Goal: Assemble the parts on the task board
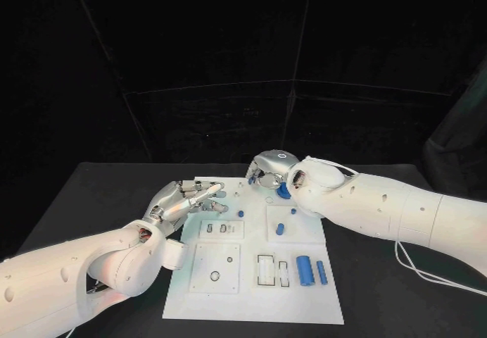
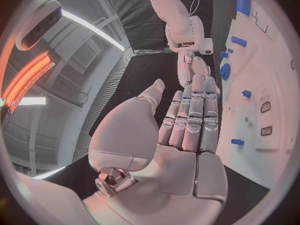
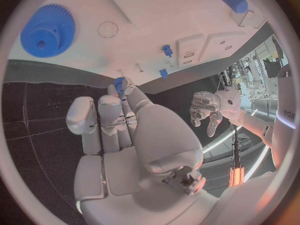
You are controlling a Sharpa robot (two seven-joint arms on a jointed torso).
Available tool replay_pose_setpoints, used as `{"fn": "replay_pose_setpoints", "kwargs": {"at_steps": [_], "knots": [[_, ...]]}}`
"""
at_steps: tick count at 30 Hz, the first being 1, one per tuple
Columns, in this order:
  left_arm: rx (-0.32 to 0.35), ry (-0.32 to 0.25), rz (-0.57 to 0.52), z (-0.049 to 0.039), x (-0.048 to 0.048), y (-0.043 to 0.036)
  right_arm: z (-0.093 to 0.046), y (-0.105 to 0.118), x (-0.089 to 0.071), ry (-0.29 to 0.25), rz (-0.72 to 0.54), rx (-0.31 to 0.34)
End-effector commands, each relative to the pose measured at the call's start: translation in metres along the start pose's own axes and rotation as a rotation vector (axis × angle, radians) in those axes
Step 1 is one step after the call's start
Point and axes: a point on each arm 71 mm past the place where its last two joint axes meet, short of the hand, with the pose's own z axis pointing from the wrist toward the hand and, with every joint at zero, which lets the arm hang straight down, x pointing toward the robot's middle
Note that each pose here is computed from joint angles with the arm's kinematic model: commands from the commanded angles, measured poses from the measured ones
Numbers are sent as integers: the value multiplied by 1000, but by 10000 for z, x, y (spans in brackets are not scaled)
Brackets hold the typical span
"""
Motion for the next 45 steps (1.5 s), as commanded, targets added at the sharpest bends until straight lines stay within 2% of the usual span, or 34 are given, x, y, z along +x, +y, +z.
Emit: {"fn": "replay_pose_setpoints", "kwargs": {"at_steps": [1, 6, 12, 20, 37, 45], "knots": [[1, 17, -8, 9, 23, -16, 60, 22, -31, -41, 2, 0], [3, 19, -7, 14, 28, -25, 120, 59, -13, -35, -4, -4], [5, 20, -6, 26, 33, -38, 193, 87, 34, 9, -18, 2], [8, 22, -5, 36, 37, -57, 237, 121, 64, 36, -29, 6], [7, 25, -4, 46, 38, -69, 300, 159, 77, 38, -68, 46], [4, 27, -5, 47, 35, -70, 310, 161, 94, 57, -73, 46]]}}
